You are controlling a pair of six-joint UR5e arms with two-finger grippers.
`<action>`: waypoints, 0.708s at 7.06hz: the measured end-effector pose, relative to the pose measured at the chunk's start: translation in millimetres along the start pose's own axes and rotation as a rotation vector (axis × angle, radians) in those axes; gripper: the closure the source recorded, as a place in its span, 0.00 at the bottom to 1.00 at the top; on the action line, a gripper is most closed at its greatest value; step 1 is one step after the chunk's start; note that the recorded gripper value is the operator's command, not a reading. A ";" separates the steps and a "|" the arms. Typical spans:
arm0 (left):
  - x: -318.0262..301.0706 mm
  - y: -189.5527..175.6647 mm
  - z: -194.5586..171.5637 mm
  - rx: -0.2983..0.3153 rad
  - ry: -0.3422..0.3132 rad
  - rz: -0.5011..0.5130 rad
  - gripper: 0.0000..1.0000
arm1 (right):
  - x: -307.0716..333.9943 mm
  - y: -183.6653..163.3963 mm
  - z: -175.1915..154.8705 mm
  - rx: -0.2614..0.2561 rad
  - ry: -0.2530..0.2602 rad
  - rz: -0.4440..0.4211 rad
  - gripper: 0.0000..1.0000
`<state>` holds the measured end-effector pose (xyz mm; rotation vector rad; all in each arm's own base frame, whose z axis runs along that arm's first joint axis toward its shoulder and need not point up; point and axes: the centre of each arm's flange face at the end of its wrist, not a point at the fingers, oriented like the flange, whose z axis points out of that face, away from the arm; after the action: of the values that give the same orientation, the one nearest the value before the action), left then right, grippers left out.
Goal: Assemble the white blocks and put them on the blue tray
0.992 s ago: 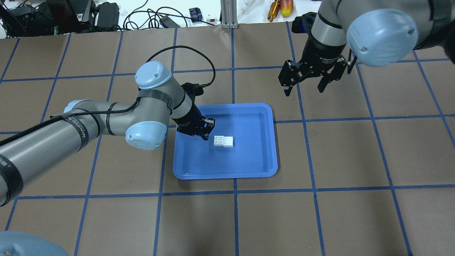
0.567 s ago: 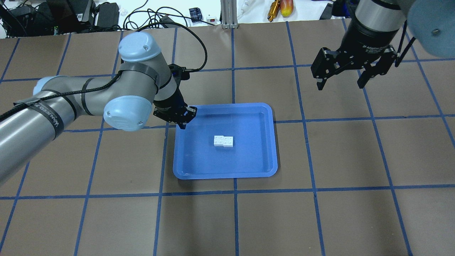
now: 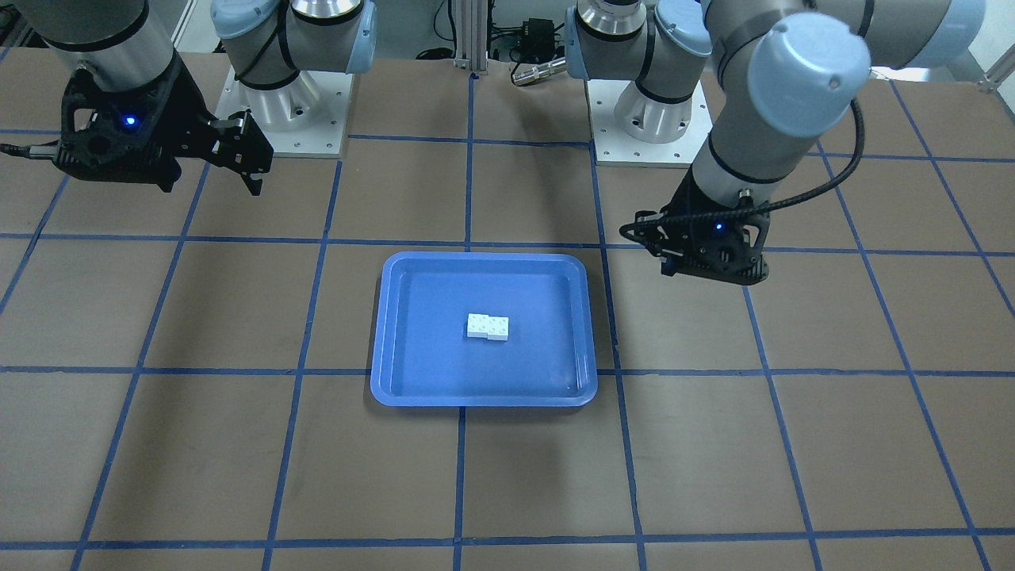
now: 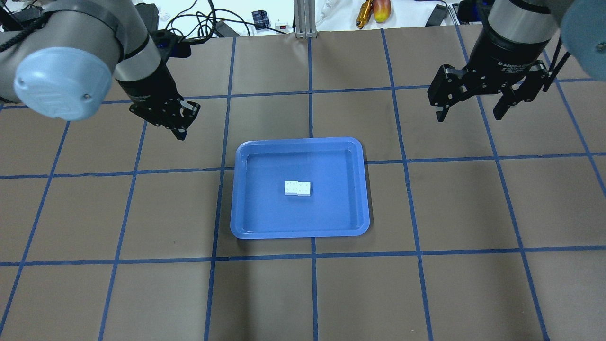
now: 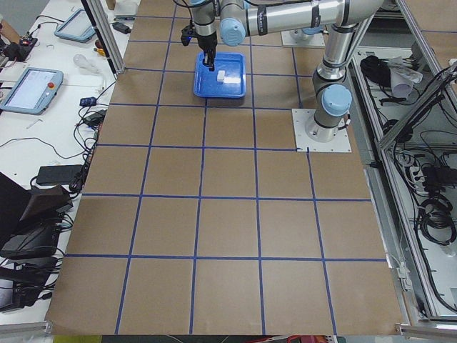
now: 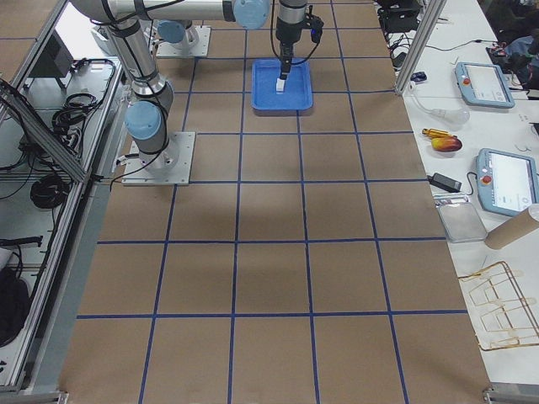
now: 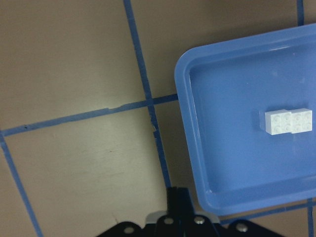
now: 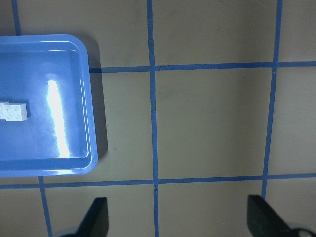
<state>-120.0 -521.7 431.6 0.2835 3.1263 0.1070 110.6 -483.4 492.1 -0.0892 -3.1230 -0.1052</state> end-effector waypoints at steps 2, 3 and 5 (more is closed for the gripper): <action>-1.9 17.0 -45.5 0.022 -0.036 -0.011 0.07 | -4.9 2.5 -1.1 -0.001 -0.007 0.089 0.00; 2.4 19.2 -51.6 0.026 -0.048 -0.016 0.04 | -5.4 2.9 -0.3 -0.003 -0.007 0.098 0.00; 8.2 24.3 -61.7 0.049 -0.055 -0.017 0.04 | -5.3 5.1 -3.3 0.003 -0.005 0.101 0.00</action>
<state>-124.2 -500.5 494.8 0.2558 3.0790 0.0223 116.2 -478.8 495.7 -0.2474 -3.1164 -0.0988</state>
